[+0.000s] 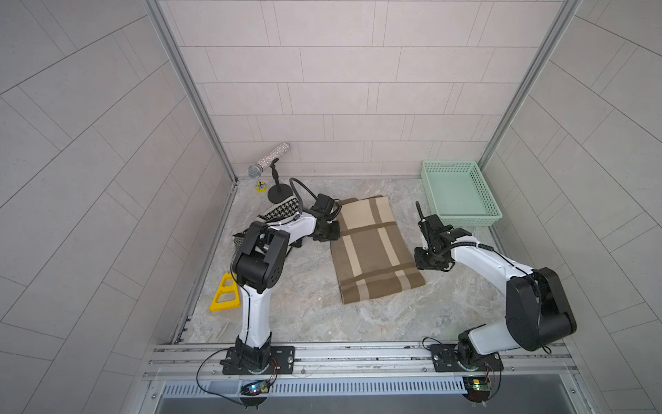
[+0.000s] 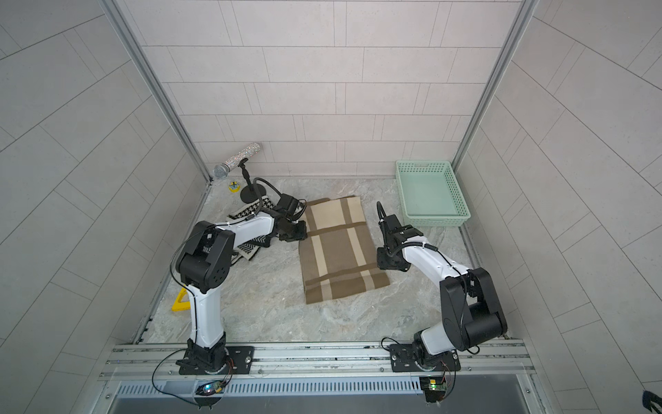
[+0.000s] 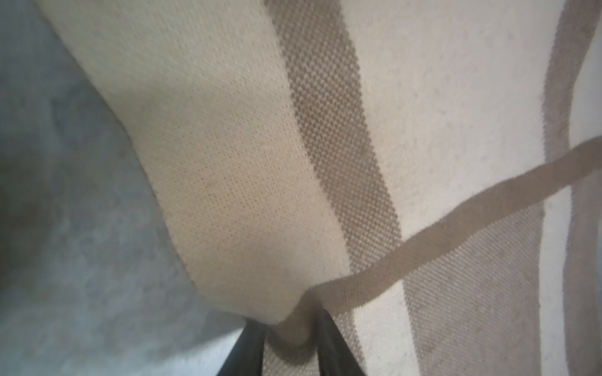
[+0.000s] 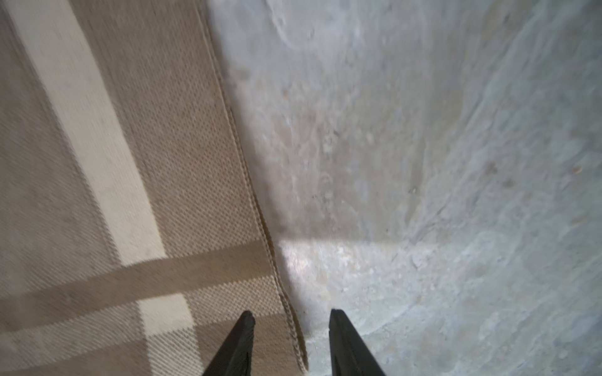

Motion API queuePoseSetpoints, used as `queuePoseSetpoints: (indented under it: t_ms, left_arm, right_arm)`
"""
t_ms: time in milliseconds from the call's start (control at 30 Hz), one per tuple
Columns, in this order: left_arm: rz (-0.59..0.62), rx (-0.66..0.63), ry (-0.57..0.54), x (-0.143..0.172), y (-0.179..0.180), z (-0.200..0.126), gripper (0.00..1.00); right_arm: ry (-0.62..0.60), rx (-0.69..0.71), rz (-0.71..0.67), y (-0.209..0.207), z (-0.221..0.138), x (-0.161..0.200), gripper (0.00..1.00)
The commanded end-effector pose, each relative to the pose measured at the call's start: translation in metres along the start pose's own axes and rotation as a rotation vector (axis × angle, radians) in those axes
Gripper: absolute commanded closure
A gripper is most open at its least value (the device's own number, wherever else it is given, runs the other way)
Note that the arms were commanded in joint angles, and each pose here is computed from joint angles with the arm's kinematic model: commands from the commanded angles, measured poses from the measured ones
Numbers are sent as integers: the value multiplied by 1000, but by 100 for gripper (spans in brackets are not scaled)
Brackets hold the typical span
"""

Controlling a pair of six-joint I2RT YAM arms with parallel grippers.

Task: Roll up the scarf and place it into the basket
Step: Adjust the scarf at the center of the board.

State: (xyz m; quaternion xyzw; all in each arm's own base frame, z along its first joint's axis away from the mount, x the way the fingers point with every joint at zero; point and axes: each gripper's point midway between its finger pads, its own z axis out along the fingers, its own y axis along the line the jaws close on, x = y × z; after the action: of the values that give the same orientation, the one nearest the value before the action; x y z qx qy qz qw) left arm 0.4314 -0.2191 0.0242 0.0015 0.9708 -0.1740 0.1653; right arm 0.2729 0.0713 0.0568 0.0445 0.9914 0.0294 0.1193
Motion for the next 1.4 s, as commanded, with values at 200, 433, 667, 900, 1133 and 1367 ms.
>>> queuePoseSetpoints:
  t_ms: [200,433,667,900,1133,1367]
  left_arm:
    - [10,-41,-5,-56,-3,41,71]
    - [27,-18,-90,-111,-10,22,70]
    - [41,-29,-269,-141,-11,-72,62]
    - [-6,-82,-359,-98,12,-150,35]
    - [-137,-128,-553,-42,46,-206,0]
    - [-288,-350,-758,-4,113,-277,0]
  right_arm:
    - [-81,-73,-8,36,4,12,59]
    - [-78,-79,-104,78,24,18,59]
    - [-41,-65,-202,110,39,37,60]
    - [-26,-36,-325,135,30,57,58]
    - [-215,87,-554,136,-33,40,46]
    - [-288,208,-814,165,-32,43,40]
